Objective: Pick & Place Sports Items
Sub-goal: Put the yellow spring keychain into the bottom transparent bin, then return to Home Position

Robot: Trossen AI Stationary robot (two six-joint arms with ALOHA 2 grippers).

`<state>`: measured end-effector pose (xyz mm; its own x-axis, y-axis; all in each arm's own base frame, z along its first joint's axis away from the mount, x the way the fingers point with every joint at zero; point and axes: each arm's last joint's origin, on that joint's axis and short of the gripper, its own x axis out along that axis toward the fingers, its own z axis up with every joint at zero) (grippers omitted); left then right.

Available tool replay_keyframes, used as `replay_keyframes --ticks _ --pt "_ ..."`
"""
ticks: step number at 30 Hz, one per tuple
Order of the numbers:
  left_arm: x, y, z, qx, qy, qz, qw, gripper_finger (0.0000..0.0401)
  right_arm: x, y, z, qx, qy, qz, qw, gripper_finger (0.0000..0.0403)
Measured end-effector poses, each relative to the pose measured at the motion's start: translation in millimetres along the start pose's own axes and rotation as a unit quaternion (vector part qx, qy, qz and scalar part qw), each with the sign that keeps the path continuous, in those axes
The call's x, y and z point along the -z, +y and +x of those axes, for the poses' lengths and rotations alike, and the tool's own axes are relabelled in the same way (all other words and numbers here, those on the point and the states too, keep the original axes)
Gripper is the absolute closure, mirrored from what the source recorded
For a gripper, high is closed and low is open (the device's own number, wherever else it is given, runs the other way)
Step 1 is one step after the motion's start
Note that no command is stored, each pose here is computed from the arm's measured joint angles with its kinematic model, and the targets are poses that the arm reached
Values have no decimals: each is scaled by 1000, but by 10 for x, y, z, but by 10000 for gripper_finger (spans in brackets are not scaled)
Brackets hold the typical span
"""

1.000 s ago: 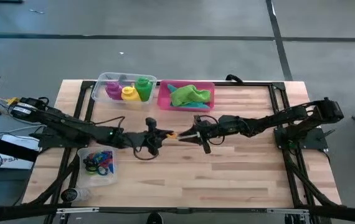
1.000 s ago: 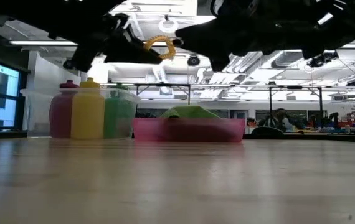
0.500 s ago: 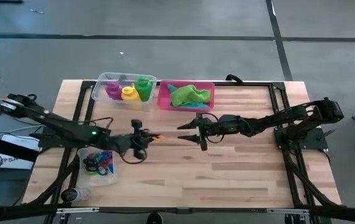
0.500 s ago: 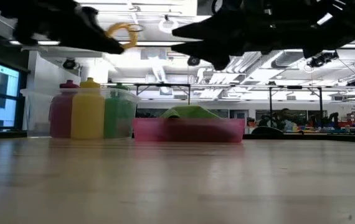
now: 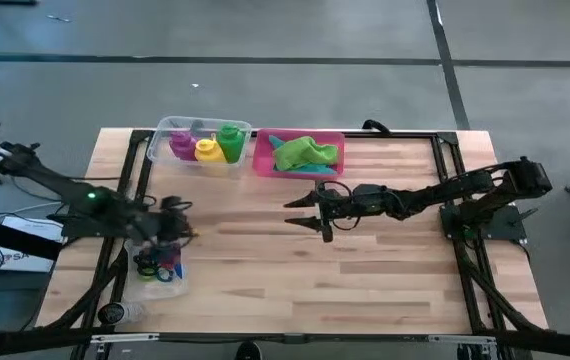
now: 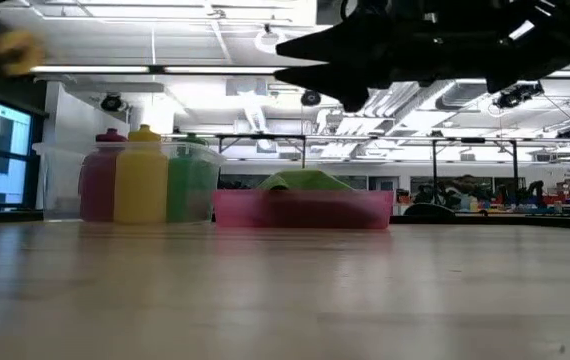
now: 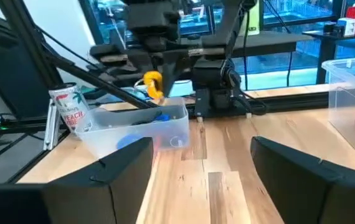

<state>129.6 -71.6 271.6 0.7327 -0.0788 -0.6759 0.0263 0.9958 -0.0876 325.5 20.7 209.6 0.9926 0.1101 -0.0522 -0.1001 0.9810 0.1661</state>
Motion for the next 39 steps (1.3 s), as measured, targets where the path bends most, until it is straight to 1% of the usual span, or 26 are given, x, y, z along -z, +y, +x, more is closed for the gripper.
replay_keyframes --ticks 2,4,7,10,13,16,22,32,36,39 --pt "96 18 -77 37 46 -24 998 381 0 0 -1 0 0 0 1000 187" --pt "177 23 -131 66 89 -35 993 381 1 0 0 0 0 0 1000 187" --pt "271 0 -173 103 148 -33 983 381 1 -2 0 3 0 2 1000 187" --pt "324 -52 -180 145 198 -23 969 381 1 -4 -1 9 -1 12 1000 187" --pt "347 -105 -166 173 231 -25 957 381 3 -6 0 10 0 13 1000 187" --pt "357 -134 -144 171 247 -36 953 381 3 -6 0 10 0 14 1000 187" --pt "359 -149 -110 153 256 -57 953 377 7 -7 -1 10 2 26 1000 187" --pt "353 -142 -94 134 241 -42 960 278 18 -9 -1 11 8 26 1000 187" --pt "352 -142 -93 133 238 -38 961 259 18 -7 0 11 8 26 1000 187" --pt "338 -143 -87 132 221 -11 966 252 17 -7 0 11 8 25 1000 187"
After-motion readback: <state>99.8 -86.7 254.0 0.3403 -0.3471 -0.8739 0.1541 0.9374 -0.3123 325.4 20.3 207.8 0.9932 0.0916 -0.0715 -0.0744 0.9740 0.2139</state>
